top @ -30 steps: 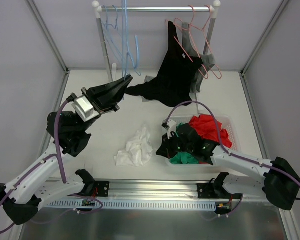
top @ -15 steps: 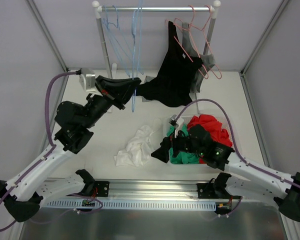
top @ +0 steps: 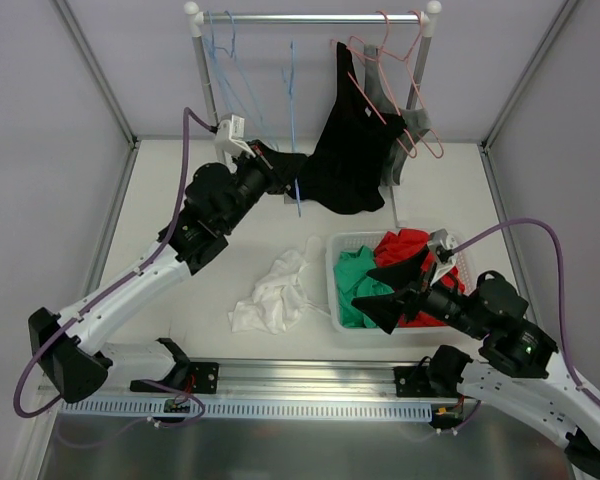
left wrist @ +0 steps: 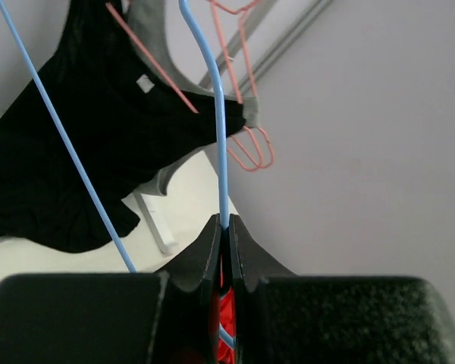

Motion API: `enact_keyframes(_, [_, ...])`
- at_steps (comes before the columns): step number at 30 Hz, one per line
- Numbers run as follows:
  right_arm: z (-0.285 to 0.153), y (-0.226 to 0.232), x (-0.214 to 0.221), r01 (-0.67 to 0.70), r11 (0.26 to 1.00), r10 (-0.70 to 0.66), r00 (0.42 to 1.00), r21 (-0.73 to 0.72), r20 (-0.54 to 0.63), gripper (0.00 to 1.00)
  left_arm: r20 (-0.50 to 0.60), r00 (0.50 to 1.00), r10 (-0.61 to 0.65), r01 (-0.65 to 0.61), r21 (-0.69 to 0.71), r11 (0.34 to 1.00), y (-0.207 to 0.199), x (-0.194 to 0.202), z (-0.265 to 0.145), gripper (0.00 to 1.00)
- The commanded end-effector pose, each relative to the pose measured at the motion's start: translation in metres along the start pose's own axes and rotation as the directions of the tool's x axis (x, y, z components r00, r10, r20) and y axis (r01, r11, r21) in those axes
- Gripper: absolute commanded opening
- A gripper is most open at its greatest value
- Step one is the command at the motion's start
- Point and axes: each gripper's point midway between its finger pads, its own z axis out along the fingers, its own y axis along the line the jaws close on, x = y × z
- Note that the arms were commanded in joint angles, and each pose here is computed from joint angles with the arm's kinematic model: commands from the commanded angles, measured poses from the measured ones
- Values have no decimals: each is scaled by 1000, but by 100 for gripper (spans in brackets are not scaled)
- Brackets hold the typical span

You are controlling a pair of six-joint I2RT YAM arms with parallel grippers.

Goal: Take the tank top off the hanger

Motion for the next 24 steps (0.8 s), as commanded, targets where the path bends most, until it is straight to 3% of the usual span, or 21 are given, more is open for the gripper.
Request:
enact_keyframes(1, [-7, -10, 5, 9, 998, -8, 1000, 59, -26, 100, 174, 982, -76, 92, -87, 992, 4, -42, 13, 0])
enact_keyframes(7, [-5, -11, 11, 10, 998, -7, 998, 58, -55, 100, 260, 965, 29, 7, -137, 991, 10, -77, 51, 0])
enact_keyframes(18, [0, -19, 24, 12, 997, -5, 996, 82, -90, 99, 288, 957, -36, 81, -143, 986, 72, -113, 114, 0])
enact_keyframes(24, [1, -20, 24, 18, 996, -11, 996, 85, -91, 99, 257, 965, -56, 111, -203, 973, 96, -101, 121, 0])
